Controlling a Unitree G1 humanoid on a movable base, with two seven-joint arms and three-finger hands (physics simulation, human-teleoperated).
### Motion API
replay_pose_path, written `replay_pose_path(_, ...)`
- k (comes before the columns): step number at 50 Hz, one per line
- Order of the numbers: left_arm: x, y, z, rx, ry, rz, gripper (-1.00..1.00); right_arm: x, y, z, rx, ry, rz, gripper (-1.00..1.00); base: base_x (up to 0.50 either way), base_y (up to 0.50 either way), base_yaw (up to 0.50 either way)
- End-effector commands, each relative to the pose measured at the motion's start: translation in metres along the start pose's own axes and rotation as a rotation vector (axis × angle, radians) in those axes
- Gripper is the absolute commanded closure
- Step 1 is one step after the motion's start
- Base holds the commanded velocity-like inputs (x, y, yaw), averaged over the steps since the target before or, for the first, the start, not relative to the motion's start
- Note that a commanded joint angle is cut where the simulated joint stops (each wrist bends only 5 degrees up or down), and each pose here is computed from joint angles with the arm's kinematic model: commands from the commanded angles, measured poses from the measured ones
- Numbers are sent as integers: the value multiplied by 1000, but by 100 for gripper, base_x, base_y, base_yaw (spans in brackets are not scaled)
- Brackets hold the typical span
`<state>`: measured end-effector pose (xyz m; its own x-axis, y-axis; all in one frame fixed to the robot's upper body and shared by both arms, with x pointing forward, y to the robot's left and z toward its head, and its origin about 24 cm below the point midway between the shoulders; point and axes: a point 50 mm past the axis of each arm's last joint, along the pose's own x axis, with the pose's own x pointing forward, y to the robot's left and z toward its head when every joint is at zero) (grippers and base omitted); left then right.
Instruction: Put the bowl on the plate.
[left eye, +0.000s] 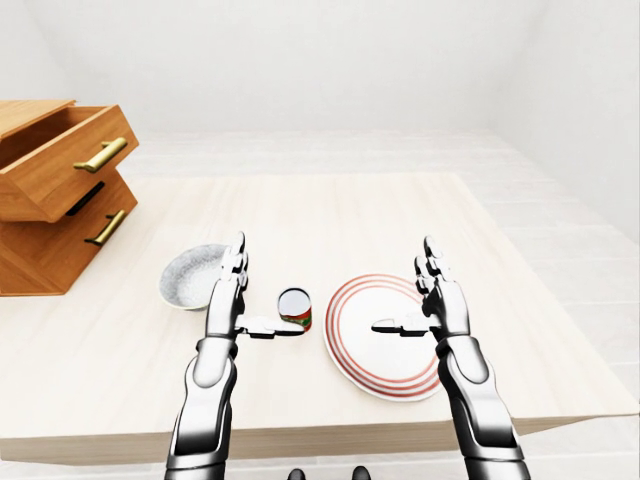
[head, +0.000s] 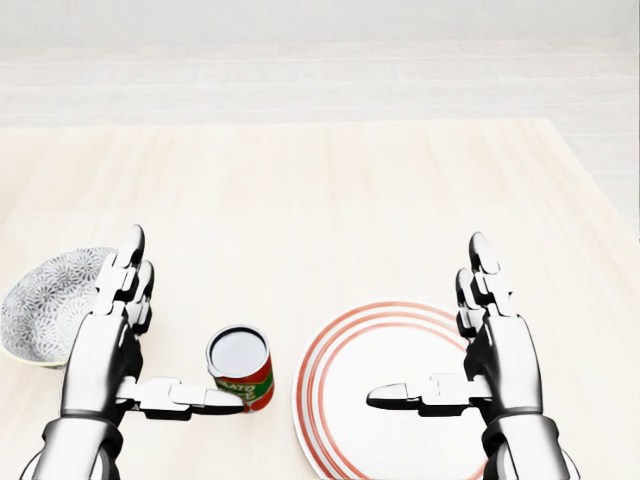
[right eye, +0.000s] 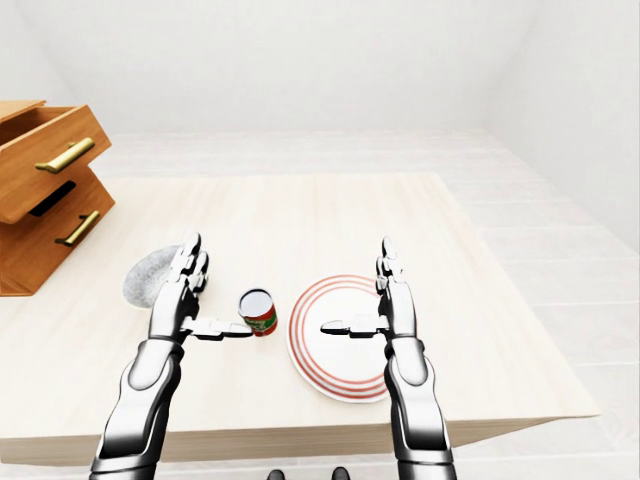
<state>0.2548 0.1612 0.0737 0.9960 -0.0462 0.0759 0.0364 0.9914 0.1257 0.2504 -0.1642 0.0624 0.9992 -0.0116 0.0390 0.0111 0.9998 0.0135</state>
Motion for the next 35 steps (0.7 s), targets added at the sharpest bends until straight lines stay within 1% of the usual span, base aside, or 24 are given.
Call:
replay_pose_path(1,0,0,6,4,-25,-2,-100,-1,-1,4,-3,-15,-3,-100,13,-16,0)
replay_pose_path(17,-1,2,10,8,-42,1,-100,0,0,9,-7,-37,-5,-100,9,-20,0)
replay_pose_path(35,-2,3,5,5,-22,5,-100,-1,0,6,-9,-27,-9,-100,6,-21,0)
